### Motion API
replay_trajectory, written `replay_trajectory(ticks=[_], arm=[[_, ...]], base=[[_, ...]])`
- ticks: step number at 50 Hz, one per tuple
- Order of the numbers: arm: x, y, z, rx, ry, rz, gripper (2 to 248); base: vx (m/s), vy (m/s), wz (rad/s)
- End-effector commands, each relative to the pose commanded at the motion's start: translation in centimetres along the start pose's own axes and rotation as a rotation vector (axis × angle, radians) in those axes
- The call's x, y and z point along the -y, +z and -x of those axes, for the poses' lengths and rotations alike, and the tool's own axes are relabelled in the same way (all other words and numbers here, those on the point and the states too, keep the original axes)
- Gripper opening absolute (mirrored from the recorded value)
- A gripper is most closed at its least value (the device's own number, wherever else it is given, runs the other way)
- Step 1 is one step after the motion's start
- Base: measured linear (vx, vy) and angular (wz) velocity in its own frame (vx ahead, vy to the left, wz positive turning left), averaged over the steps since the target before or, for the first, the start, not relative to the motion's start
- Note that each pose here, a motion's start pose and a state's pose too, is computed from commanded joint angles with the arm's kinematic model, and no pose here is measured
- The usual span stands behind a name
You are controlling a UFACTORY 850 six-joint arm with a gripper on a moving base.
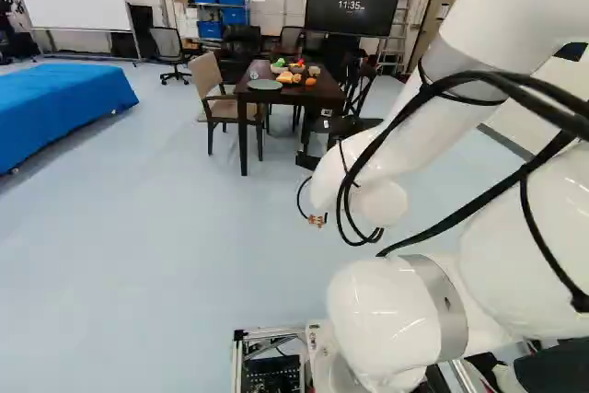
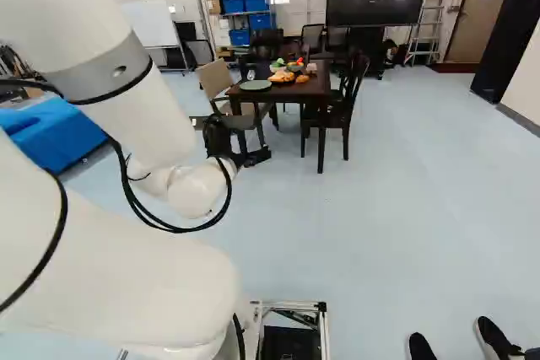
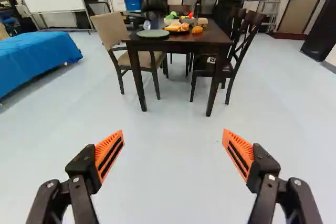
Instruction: Move the croissant to the empty plate
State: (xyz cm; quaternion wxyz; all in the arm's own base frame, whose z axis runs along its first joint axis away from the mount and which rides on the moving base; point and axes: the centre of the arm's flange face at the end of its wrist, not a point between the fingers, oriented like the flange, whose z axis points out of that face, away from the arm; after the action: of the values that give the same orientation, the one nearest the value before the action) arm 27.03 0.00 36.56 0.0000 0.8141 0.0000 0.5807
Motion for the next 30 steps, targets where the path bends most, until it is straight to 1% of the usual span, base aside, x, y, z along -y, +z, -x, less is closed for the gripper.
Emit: replay_trajectory(ticks=[12, 30], arm=[[0.0, 0.0, 0.0, 0.0, 0.0, 0.0, 247], [0.0, 0.0, 0.0, 0.0, 0.0, 0.0, 247]], base=[[0.033, 0.001, 0.006], [0.063, -0.027, 0.003]])
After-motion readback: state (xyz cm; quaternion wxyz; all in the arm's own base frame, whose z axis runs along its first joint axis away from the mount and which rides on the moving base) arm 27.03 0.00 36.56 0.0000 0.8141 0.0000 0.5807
